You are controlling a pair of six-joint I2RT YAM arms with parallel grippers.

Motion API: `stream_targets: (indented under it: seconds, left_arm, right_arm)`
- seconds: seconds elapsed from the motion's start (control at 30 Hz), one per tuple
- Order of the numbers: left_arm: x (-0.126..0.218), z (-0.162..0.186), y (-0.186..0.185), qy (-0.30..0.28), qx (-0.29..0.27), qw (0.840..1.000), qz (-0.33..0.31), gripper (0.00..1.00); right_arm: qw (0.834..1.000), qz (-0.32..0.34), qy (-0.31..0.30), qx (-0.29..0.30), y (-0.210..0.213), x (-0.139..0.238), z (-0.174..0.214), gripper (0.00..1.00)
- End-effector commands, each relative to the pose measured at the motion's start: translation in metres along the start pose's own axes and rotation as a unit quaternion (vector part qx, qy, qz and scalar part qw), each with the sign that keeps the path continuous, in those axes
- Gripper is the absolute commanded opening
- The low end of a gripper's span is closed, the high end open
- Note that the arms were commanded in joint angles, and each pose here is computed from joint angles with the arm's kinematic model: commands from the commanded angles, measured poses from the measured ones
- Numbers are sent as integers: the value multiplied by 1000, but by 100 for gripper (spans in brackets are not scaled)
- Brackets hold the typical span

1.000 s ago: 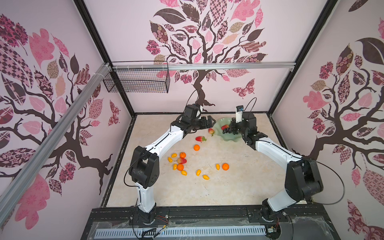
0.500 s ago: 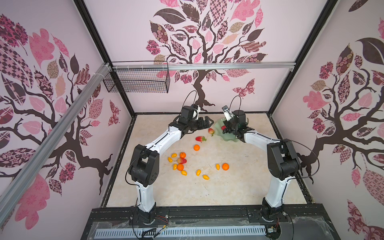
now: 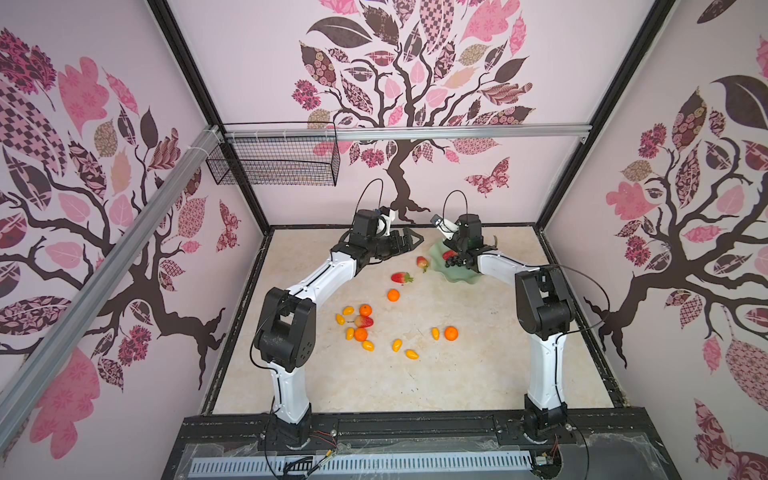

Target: Place and organize the fake fruits in the fruit bowl

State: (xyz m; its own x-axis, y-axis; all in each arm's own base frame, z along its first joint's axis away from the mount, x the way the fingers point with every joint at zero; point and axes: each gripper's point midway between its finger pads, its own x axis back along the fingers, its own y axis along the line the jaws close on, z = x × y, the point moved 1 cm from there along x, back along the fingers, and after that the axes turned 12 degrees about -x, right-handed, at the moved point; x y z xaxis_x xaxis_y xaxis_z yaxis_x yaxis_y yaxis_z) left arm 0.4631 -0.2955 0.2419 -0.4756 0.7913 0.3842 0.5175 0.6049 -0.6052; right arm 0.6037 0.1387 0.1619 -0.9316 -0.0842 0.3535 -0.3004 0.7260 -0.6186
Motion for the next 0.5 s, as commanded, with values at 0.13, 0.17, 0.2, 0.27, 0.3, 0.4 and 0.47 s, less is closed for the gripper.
stream_targets:
  seconds: [0.13, 0.17, 0.2, 0.27, 0.3, 0.4, 0.47]
  left_arm:
    - [-8, 12, 9, 12, 7, 1000, 6, 99]
    - [-8, 13, 9, 13, 7, 1000, 7, 99]
    - [-9, 13, 9, 14, 8, 1000, 8, 99]
    - [-9, 13, 10, 14, 8, 1000, 7, 99]
    - [-9, 13, 10, 15, 8, 1000, 8, 99]
    - [-9, 13, 9, 14, 6, 1000, 10, 99]
    - [-9, 12, 8, 14, 6, 1000, 10, 99]
  right_arm:
    - [995, 20, 53, 79, 2, -24, 32, 0]
    - [995, 19, 58, 85, 3, -25, 35, 0]
    - [994, 20, 63, 89, 5, -27, 38, 0]
    - [993, 18, 70, 89, 7, -29, 44, 0]
    - [993, 16, 73, 89, 9, -30, 46, 0]
    - [994, 7, 76, 83, 13, -30, 49, 5]
    - [994, -1, 76, 81, 16, -30, 49, 11]
